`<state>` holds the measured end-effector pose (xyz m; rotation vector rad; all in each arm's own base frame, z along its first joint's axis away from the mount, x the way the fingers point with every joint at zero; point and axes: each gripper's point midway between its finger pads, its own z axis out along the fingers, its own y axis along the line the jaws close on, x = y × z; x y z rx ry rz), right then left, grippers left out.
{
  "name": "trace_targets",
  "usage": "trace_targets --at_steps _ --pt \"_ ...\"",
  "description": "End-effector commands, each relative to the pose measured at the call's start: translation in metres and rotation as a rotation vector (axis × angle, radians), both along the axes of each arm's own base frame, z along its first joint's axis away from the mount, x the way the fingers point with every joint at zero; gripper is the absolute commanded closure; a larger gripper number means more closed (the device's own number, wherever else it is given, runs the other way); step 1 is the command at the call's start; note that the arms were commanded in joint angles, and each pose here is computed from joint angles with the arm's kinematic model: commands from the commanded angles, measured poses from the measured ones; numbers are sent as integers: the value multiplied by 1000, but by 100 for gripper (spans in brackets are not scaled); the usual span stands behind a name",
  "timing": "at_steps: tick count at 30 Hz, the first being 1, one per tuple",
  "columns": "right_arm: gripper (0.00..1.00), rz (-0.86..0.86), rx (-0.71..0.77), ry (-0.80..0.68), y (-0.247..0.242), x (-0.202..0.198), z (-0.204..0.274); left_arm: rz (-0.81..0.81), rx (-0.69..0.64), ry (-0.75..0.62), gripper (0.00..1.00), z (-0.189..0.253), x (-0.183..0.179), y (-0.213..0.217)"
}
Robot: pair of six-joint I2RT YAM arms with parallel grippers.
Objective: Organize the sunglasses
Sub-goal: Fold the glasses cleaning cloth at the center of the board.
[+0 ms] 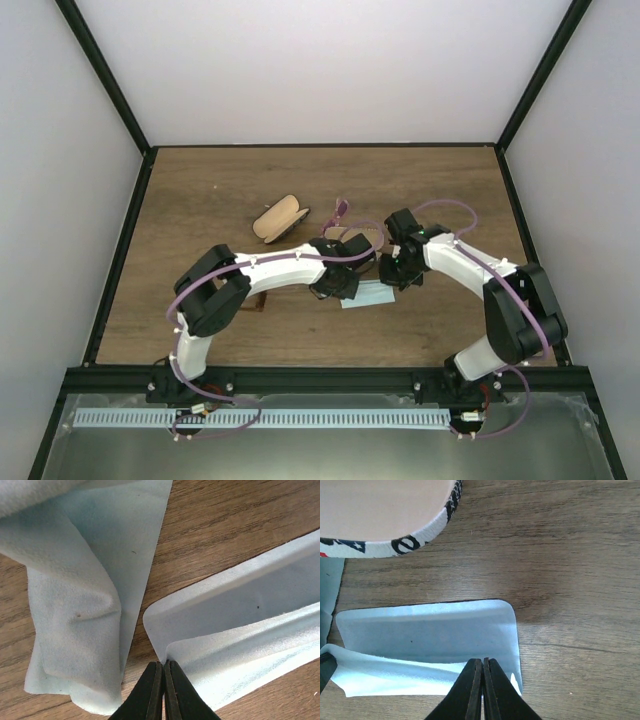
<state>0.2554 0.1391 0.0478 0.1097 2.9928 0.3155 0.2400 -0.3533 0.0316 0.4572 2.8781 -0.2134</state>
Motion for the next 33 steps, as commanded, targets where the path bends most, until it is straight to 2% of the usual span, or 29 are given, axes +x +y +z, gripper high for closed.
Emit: trace_targets --at_steps 1,16,24,33 --pt "98 3 -2 -9 -3 -2 4 11 -11 -6 96 6 0 4" --pt "98 -1 -12 -2 -4 -1 1 -3 -4 -9 96 3 5 -2" --pt "98 -2 -17 5 -4 0 -3 -6 10 -2 92 -1 6 1" --pt "98 2 -2 5 -1 1 -1 -12 4 2 95 -1 6 0"
